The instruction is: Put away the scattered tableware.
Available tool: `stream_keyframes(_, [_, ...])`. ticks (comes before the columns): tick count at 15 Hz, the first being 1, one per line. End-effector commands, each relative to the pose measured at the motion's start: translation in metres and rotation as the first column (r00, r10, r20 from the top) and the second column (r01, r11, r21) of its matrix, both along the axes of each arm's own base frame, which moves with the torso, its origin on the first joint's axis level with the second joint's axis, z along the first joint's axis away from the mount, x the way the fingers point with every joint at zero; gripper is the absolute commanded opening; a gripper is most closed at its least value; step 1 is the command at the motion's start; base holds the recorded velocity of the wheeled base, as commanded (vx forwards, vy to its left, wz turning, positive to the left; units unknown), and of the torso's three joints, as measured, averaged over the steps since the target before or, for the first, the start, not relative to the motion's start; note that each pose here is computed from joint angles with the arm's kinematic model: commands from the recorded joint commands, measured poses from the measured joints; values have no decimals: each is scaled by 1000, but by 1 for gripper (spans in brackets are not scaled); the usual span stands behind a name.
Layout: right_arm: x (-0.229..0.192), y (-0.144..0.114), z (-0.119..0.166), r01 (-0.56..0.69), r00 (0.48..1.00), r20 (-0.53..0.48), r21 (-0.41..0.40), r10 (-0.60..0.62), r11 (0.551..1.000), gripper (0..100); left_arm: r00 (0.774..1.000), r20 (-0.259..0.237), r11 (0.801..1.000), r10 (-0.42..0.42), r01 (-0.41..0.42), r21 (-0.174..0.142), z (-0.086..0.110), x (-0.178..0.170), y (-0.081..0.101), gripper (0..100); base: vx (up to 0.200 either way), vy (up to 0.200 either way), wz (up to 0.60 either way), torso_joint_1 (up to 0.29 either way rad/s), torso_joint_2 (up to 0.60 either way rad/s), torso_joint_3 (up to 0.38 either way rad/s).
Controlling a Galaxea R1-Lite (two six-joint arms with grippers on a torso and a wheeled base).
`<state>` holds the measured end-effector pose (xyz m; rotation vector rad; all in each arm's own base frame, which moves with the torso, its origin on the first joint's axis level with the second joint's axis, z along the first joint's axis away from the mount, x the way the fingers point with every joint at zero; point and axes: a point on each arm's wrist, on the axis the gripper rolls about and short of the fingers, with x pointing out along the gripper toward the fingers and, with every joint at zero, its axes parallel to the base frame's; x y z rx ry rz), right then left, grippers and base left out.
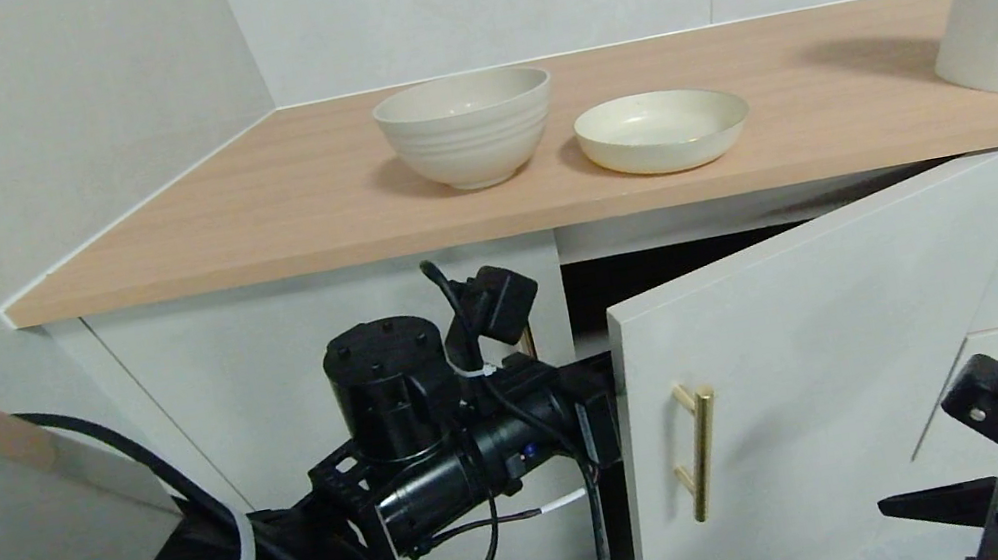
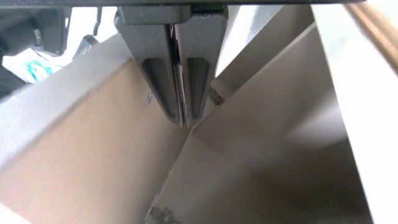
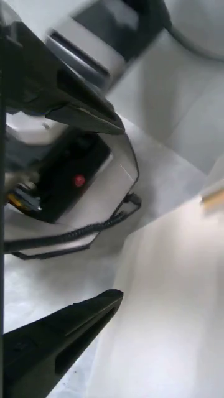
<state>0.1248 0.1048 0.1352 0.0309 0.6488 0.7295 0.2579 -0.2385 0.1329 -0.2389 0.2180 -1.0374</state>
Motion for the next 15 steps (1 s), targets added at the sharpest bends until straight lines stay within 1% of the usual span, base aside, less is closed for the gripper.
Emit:
stream_keyframes(1, [-15, -6, 28, -36, 995, 100, 78, 28, 996, 100, 1000, 20, 1000, -15, 16, -19, 11, 0, -2, 0, 0, 0, 0, 0, 0, 0])
stream_keyframes(2, [-15, -5, 25, -53, 996, 82, 76, 46, 996, 100, 1000, -3, 1000, -31, 31, -1, 2, -2, -3, 0, 0, 0, 0, 0, 0, 0])
stream_keyframes(4, [-15, -4, 22, -71, 996, 61, 73, 67, 995, 100, 999, -12, 999, -34, 34, 7, -3, -1, -5, 0, 0, 0, 0, 0, 0, 0])
stream_keyframes(7, [-15, -4, 21, -75, 996, 57, 70, 71, 995, 100, 998, -14, 999, -53, 54, 7, -3, -6, -10, 0, 0, 0, 0, 0, 0, 0])
stream_keyframes(13, [-15, -4, 17, -78, 996, 43, 56, 76, 995, 100, 998, -14, 998, -55, 55, 8, -3, -8, -12, 0, -200, 0, 0, 4, 3, 3])
stream_keyframes(15, [-15, -4, 16, -78, 996, 41, 54, 76, 995, 100, 998, -13, 998, -55, 55, 7, -3, -7, -12, 0, 0, 0, 0, 0, 0, 0])
